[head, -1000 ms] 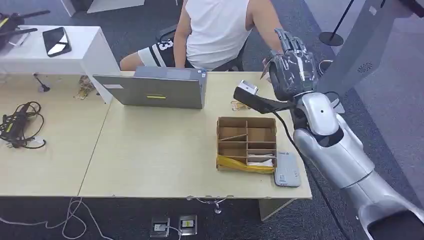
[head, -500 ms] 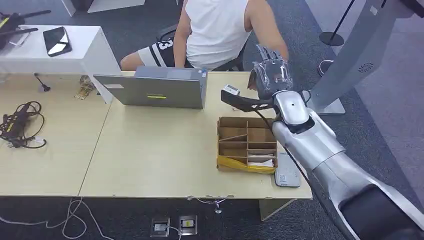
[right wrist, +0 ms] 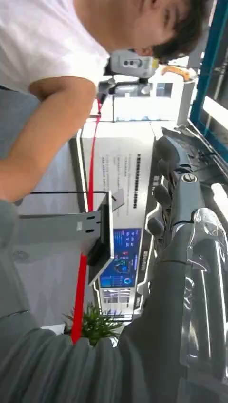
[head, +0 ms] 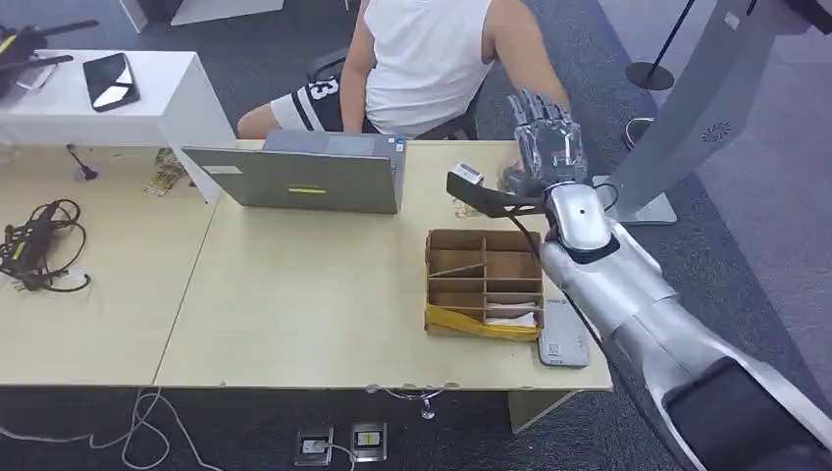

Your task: Pass the card to the sensor for recognition and then transmit it.

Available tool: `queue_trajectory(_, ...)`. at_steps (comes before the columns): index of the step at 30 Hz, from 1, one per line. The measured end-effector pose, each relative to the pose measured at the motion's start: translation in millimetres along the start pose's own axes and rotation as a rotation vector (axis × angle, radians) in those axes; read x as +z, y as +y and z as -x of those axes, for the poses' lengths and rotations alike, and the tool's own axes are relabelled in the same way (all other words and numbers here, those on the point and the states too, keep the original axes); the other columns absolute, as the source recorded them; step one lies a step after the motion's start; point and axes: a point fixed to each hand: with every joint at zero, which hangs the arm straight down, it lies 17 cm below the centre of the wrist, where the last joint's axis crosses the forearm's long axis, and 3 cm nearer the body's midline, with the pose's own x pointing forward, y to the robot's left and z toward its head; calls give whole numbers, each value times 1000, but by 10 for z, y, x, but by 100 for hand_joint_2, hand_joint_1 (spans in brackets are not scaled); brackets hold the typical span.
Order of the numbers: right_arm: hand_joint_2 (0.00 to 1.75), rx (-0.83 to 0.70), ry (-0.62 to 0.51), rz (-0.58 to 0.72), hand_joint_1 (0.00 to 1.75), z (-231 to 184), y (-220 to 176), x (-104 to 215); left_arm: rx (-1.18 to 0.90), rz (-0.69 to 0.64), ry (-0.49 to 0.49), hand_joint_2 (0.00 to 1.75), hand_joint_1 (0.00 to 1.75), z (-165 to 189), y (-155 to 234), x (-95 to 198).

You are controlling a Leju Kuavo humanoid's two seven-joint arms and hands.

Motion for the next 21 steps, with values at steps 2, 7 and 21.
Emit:
queue_trajectory(2, 175, -3, 16, 52, 0, 50, -133, -23, 3, 0, 0, 175, 0, 0, 1, 0)
queue_trajectory(7, 175, -78, 79, 254, 0, 262, -700, -54, 8, 1, 0, 175, 0, 3, -2, 0)
queue_trajectory(21, 175, -266, 89, 731, 0, 575, -1959, 720, 51, 9, 3, 175, 0, 16, -23, -1)
